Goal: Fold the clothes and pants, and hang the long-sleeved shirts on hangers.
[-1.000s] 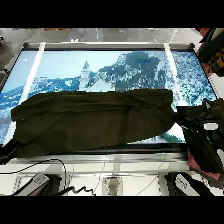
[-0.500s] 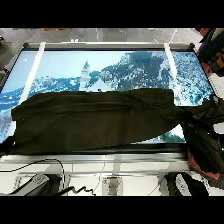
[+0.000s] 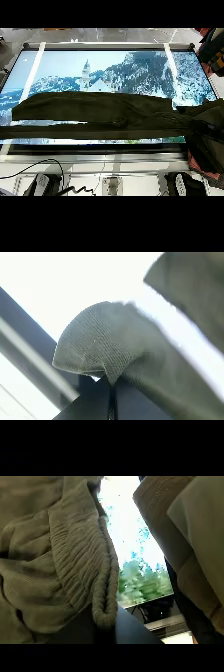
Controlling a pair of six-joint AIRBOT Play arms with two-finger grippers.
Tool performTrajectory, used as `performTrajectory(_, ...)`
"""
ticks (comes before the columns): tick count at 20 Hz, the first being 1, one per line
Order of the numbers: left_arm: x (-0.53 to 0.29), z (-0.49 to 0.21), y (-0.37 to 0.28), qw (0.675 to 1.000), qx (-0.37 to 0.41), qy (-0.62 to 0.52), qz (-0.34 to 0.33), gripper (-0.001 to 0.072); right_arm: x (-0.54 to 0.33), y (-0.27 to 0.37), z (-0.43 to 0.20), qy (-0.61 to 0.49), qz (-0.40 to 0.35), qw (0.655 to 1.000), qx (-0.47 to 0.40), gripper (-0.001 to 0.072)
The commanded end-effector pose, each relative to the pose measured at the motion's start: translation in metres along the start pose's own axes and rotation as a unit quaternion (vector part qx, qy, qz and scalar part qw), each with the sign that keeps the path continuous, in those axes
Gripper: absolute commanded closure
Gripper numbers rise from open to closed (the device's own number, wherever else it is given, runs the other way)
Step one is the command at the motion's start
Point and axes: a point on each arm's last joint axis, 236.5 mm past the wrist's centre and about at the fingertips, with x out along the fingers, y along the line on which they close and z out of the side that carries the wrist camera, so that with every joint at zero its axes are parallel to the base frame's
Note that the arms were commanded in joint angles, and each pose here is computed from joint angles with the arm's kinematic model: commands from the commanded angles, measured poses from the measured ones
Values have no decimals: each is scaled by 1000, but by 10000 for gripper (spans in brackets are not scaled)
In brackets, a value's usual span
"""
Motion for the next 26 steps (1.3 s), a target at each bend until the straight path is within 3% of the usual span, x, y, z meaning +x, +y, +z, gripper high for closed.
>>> performTrajectory(1,-6,39,-13,998,-11,-65,0,691,-8,4,10,-14,4,999,29,679)
performTrajectory(5,31,66,-72,997,-19,-46,-51,691,31,10,50,-43,35,995,86,680)
performTrajectory(11,132,66,-189,992,81,35,-88,690,125,16,89,-42,90,972,214,679)
performTrajectory(15,178,74,-229,994,-9,49,-100,689,167,10,138,-67,106,952,279,679)
performTrajectory(19,174,108,-241,993,-20,7,-118,687,182,25,191,-94,150,926,332,668)
performTrajectory(20,173,112,-244,992,-25,1,-122,596,184,25,202,-112,149,925,330,492)
performTrajectory(21,173,111,-243,992,-24,4,-122,238,186,28,208,-122,147,927,324,62)
performTrajectory(22,173,106,-243,992,-24,15,-120,15,186,29,210,-127,146,928,318,15)
performTrajectory(26,163,62,-207,991,27,114,-64,-1,187,30,193,-96,130,948,275,17)
